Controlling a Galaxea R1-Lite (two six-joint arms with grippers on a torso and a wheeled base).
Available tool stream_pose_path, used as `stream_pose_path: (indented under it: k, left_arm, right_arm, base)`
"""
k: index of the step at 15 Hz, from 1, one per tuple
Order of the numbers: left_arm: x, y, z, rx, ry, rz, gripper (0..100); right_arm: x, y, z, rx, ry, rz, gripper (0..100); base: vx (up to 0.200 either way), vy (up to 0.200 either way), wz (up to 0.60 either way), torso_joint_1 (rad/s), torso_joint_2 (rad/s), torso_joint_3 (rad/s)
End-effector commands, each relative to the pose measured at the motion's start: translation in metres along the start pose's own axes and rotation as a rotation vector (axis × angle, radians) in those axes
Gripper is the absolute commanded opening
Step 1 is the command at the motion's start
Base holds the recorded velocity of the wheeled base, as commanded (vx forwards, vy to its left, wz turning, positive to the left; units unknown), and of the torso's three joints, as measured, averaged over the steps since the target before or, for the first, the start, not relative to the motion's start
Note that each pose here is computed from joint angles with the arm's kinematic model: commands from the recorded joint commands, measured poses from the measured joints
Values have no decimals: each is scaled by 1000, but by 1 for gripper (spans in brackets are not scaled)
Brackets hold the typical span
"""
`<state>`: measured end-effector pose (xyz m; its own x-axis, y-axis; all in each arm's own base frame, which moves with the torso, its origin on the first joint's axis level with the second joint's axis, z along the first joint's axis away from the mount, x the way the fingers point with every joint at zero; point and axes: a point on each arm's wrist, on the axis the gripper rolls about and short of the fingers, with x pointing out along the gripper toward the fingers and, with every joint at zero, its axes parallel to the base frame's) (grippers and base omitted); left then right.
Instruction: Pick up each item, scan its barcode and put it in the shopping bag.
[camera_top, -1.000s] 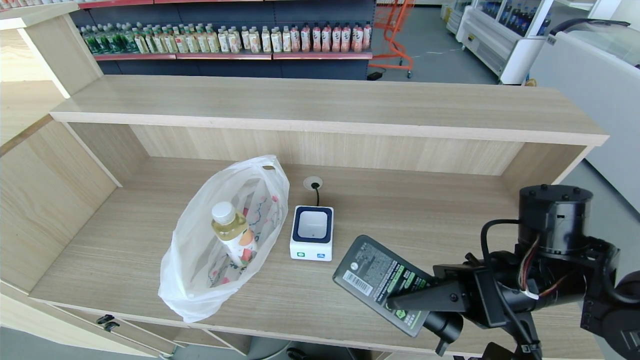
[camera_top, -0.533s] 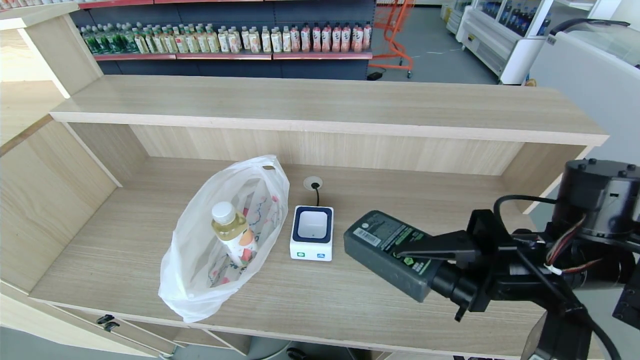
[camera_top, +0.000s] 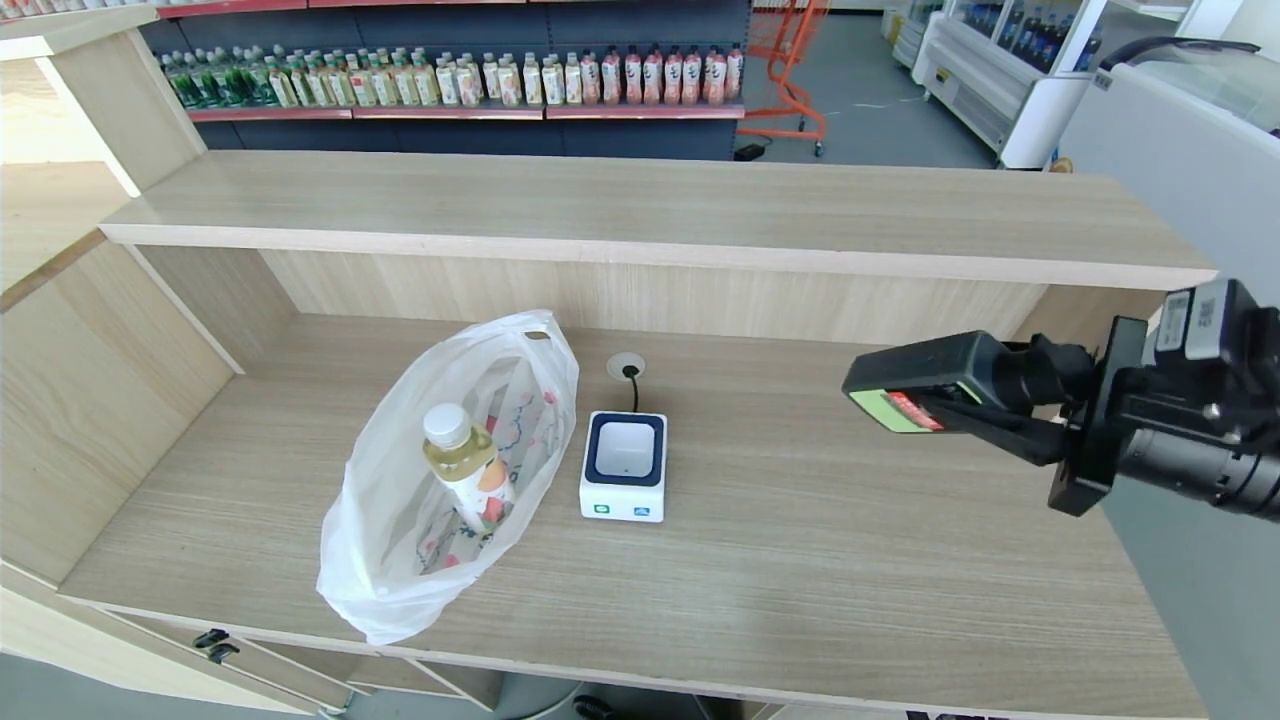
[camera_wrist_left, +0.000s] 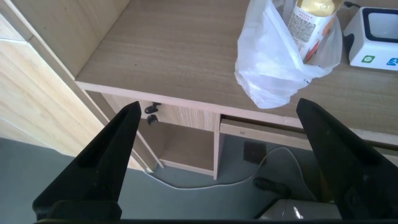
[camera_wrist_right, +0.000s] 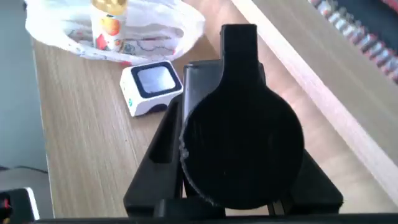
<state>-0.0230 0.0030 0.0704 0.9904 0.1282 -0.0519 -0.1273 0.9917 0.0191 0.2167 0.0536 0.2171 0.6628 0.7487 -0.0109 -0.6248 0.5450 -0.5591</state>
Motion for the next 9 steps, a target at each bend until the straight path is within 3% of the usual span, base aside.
stream_pose_path:
  k: [1,3,5,9]
  left_arm:
    - [0,0,0,-2,0,0,100]
    - [0,0,0,0,0,0,100]
    - [0,0,0,0,0,0,100]
    - [0,0,0,0,0,0,100]
  right_arm:
    - [20,-1,9,399,92,-197,0]
    - [46,9,14,766,118,-209,0]
    - [75,19,7,1022,158,-158,0]
    - [122,51,-14,1231,265,-114,0]
  base:
    - [0,0,0,0,0,0]
    - [0,0,0,0,0,0]
    - [0,0,0,0,0,0]
    - [0,0,0,0,0,0]
